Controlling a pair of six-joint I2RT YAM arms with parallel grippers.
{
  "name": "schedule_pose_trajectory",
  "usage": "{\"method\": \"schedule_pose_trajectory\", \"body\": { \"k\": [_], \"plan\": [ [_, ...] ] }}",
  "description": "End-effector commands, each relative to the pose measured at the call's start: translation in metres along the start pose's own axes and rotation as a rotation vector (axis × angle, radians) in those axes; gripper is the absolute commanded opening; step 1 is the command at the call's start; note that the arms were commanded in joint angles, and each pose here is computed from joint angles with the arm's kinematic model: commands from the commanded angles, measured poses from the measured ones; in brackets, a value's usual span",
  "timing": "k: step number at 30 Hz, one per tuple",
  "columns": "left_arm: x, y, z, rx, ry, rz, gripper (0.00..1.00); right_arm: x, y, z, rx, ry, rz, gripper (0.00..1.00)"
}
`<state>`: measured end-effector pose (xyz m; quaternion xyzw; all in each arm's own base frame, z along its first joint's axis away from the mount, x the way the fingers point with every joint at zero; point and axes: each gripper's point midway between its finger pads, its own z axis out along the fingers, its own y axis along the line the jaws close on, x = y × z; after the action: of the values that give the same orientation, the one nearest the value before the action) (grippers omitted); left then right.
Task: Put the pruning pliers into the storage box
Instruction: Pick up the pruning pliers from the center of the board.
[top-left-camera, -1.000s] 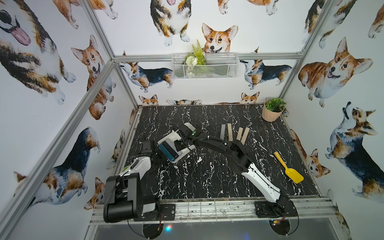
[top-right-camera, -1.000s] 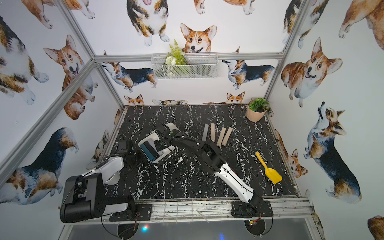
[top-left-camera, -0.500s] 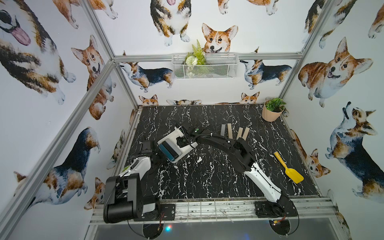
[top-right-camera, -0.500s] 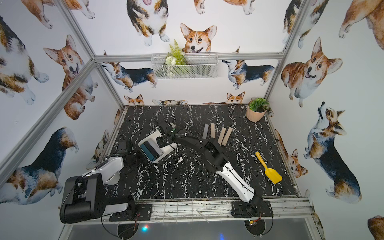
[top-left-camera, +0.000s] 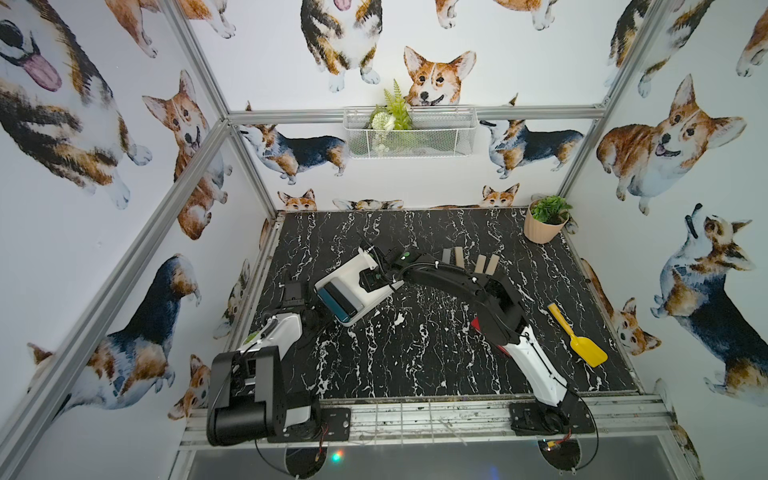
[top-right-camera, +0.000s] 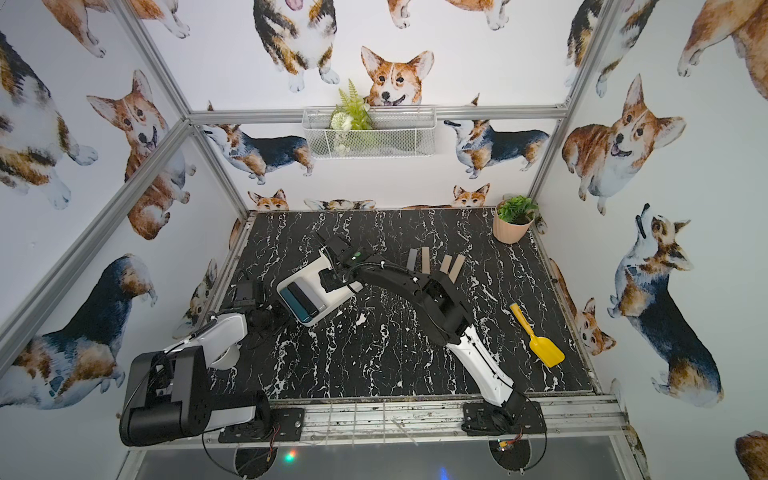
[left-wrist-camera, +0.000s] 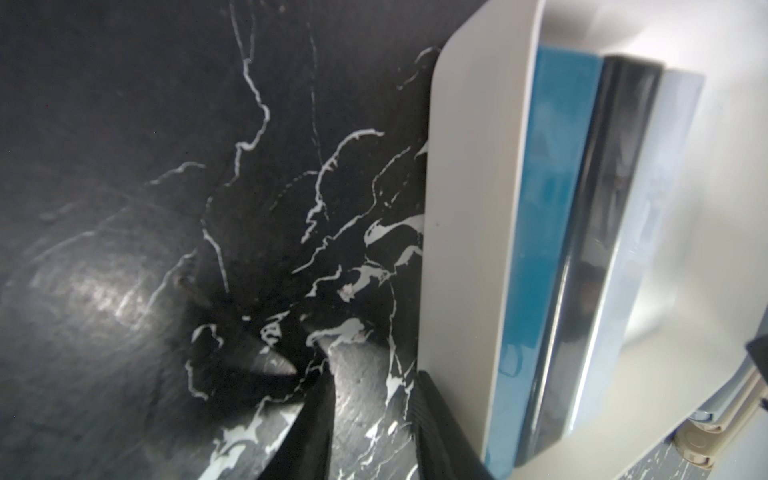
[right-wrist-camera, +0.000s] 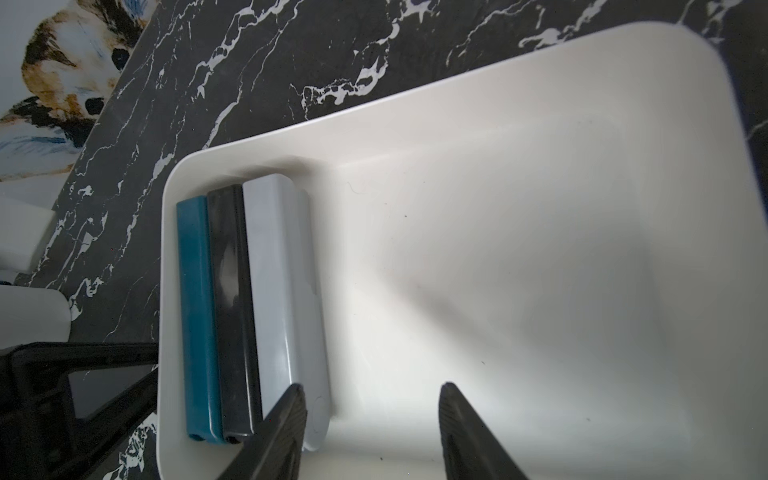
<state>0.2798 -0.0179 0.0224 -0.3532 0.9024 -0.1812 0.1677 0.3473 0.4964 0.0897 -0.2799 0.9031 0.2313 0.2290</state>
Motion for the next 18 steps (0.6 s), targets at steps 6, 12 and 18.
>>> {"method": "schedule_pose_trajectory", "body": {
  "k": [6, 12, 18],
  "plan": [
    [-0.001, 0.002, -0.001, -0.007, -0.009, -0.001, 0.35, -0.008, -0.018, -0.024, 0.024, -0.063, 0.002, 0.62],
    [0.000, 0.003, 0.001, -0.010, -0.003, -0.003, 0.35, -0.005, -0.033, -0.041, 0.074, -0.076, 0.006, 0.70],
    [0.000, 0.003, 0.000, -0.012, -0.003, -0.002, 0.35, -0.001, -0.049, -0.055, 0.122, -0.083, 0.023, 0.73]
  ]
}}
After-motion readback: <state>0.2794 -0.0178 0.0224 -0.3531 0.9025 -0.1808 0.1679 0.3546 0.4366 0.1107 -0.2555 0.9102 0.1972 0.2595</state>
